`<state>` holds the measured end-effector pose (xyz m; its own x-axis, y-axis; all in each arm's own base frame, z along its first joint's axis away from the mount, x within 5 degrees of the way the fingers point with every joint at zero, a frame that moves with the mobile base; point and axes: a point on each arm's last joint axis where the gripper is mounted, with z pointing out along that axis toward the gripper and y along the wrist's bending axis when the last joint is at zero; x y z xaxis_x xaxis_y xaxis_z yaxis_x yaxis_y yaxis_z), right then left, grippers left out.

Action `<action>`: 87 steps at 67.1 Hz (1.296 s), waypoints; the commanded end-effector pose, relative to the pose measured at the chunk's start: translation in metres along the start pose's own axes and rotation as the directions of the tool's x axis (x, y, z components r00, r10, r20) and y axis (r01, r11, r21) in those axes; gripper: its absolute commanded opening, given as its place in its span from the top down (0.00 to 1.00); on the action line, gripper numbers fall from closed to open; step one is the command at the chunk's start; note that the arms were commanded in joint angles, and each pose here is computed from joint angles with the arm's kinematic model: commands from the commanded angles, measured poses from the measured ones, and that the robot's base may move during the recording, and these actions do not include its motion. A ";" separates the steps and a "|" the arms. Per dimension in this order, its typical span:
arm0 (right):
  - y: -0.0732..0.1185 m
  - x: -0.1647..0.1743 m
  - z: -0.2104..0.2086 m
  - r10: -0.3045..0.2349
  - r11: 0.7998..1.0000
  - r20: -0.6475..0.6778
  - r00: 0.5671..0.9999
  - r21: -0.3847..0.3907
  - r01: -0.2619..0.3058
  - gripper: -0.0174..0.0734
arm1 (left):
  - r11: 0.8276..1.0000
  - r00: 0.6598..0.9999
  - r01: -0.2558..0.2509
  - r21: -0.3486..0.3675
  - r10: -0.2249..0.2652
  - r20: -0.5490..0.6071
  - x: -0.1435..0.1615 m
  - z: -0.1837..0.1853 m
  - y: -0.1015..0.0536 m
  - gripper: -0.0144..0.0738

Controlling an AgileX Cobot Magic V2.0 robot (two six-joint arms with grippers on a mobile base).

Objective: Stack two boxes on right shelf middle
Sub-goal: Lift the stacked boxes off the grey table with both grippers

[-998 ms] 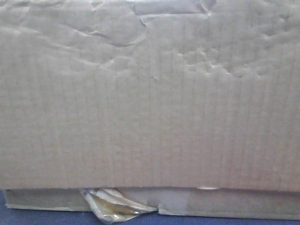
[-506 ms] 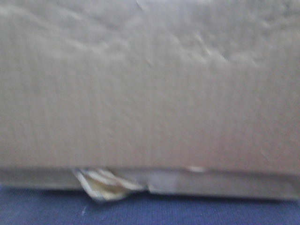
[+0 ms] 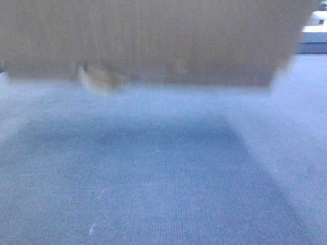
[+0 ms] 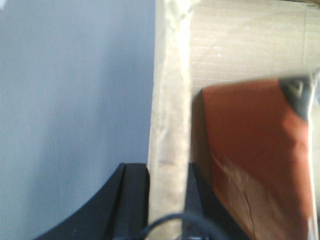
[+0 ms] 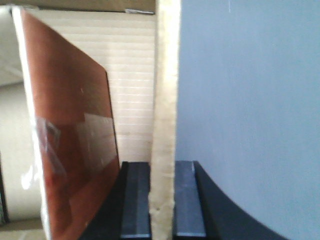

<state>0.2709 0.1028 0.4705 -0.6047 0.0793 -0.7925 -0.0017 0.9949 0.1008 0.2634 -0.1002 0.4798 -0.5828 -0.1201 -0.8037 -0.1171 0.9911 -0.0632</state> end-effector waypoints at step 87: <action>-0.002 -0.024 -0.016 -0.036 0.999 0.236 0.971 -0.013 0.040 0.99 | 1.000 0.982 -0.019 -0.002 0.019 0.185 -0.022 -0.021 0.008 0.96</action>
<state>0.2768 0.1034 0.4847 -0.4808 0.0642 -0.8745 -0.0357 0.9951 0.0926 0.2641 -0.0965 0.4973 -0.4854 -0.0937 -0.8693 -0.1046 0.9933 -0.0487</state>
